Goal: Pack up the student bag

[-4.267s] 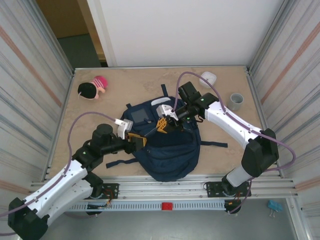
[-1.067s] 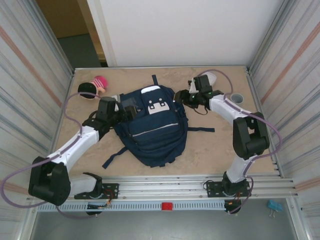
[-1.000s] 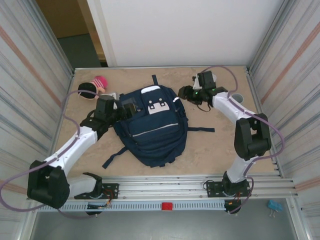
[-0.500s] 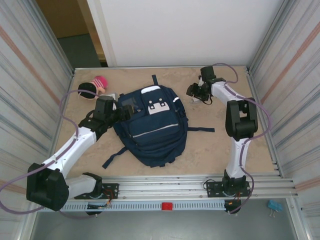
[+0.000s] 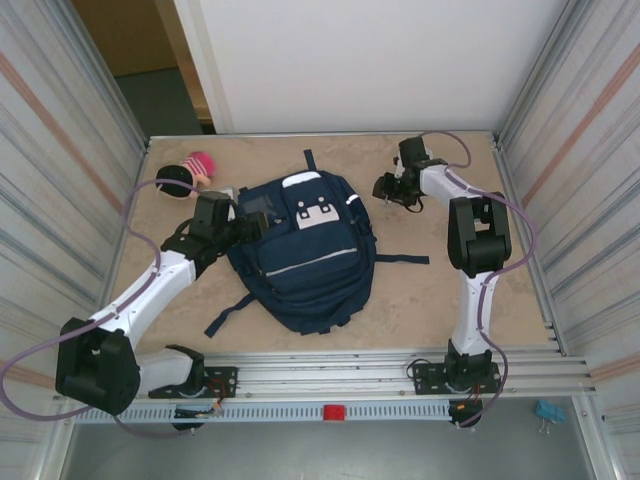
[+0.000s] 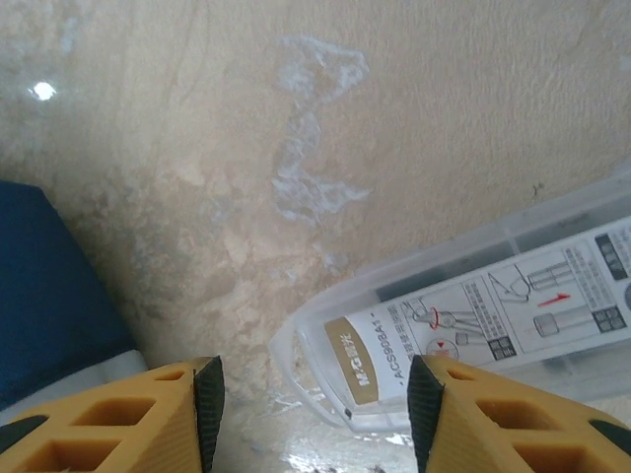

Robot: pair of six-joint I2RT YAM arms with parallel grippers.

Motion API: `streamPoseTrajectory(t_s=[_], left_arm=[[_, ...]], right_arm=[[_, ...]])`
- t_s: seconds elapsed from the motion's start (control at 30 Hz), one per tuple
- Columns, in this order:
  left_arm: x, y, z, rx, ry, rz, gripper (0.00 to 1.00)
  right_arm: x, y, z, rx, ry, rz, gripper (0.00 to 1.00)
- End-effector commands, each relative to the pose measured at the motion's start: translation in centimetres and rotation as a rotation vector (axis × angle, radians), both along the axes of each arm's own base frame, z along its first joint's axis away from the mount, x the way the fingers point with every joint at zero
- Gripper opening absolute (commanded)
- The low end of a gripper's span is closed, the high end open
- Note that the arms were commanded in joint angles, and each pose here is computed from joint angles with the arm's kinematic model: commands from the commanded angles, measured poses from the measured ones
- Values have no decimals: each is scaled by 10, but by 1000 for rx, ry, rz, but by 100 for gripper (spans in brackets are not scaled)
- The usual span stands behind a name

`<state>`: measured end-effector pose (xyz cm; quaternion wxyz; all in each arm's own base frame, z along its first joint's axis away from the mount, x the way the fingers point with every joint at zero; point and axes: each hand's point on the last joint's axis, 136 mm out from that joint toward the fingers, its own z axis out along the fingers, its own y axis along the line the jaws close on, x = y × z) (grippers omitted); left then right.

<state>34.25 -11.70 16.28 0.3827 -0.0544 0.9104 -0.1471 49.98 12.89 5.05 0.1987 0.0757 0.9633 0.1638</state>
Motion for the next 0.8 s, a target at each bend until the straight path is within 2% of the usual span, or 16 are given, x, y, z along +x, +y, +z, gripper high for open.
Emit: streamPoseTrajectory(t_s=[0.0,0.27,0.4,0.57,0.77], left_arm=[[3,-1,9,-15,-19,0,83],[-4,0,16,-29,-38,-1,83],[-8,2,19,-33,-46,2,83],[-8,3,20,-35,-55,5,83],[-7,4,25,-19,-65,2,83]], right_arm=[[-21,-6,0,-46,33,37,53],[-53,-23,18,-116,47,28,54],[-56,-43,34,-185,47,-65,57],[-41,-56,33,-158,78,-237,64],[-16,-43,23,-120,99,-317,69]])
